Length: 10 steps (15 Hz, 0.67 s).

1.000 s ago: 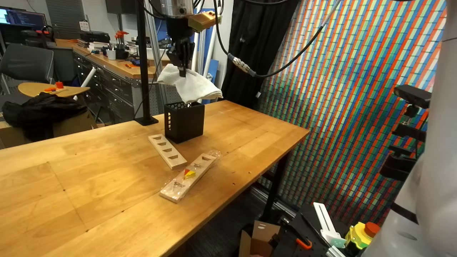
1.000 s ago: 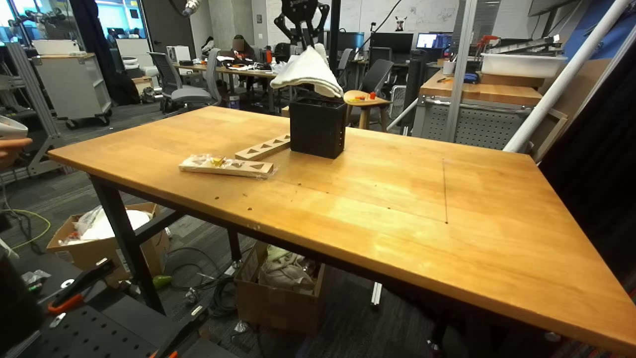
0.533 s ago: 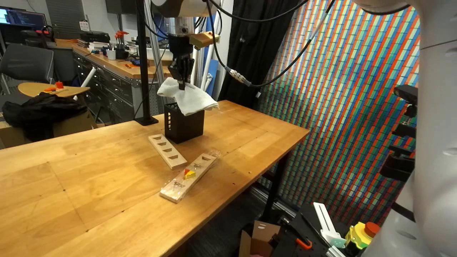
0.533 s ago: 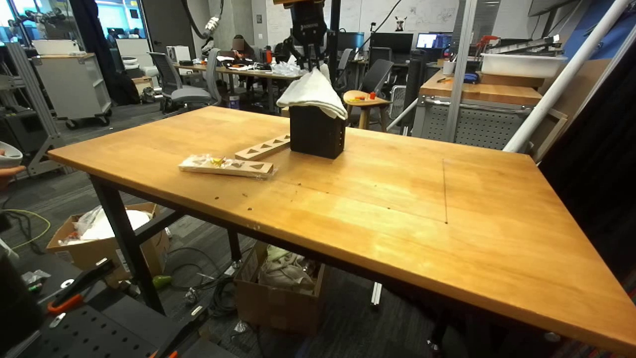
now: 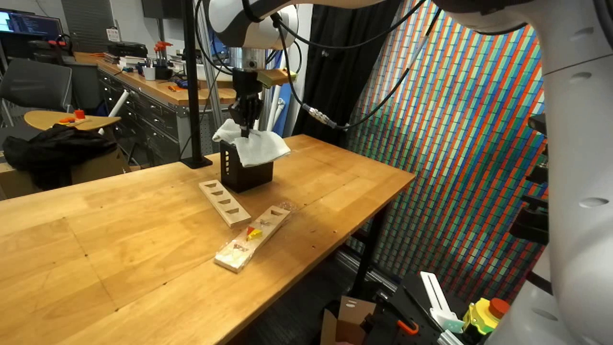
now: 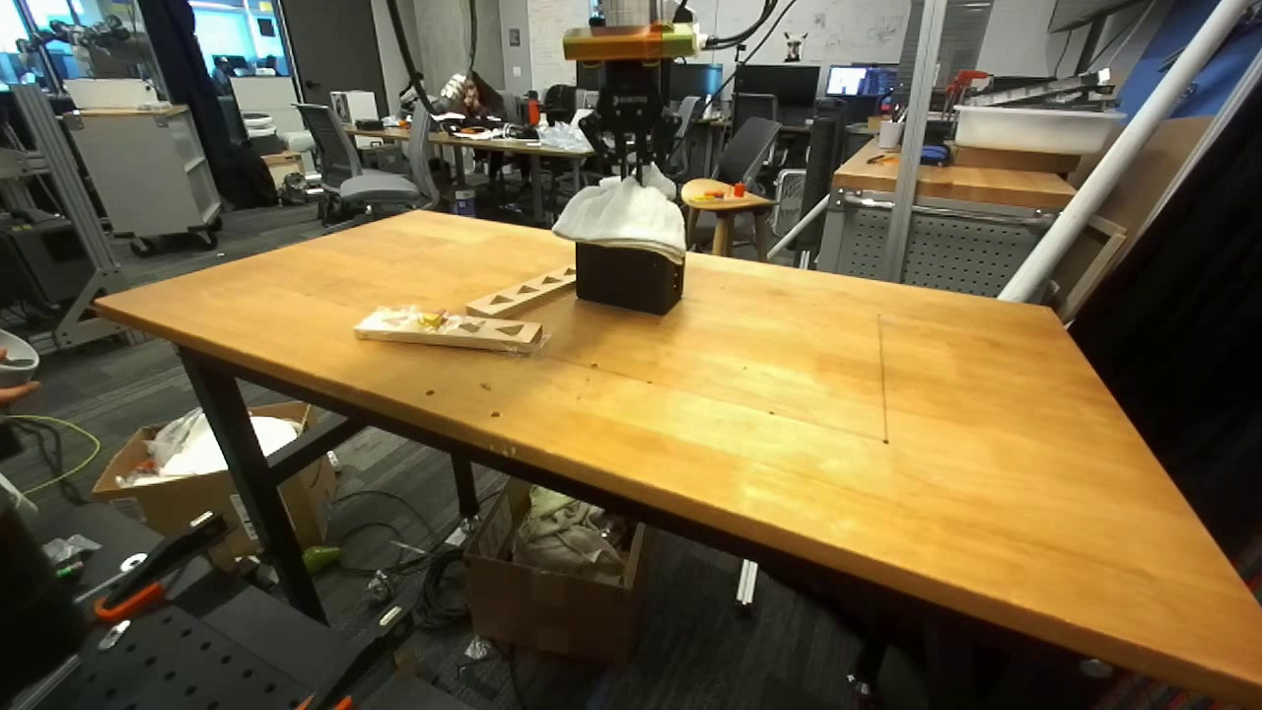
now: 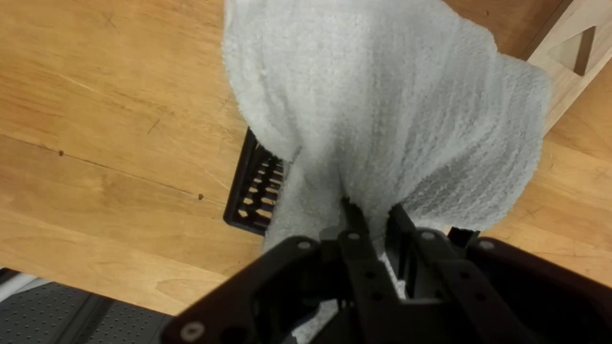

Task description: Put the cloth in the black box

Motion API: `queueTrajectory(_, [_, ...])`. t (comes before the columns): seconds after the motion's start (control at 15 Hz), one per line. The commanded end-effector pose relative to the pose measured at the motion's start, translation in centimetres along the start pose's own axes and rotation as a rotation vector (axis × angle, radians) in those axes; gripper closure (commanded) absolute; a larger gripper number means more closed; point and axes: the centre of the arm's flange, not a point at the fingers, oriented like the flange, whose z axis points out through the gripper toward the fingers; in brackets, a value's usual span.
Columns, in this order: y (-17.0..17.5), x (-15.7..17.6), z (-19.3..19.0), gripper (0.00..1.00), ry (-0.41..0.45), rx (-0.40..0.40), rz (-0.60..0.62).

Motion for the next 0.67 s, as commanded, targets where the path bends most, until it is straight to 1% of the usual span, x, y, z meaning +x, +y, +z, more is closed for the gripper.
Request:
queueTrajectory(0.0, [0.6,0.8,2.1,0.96,0.016,0.060,0.001])
queueTrajectory(0.6, [1.0,0.4,6.6,0.96,-0.021,0.162,0.000])
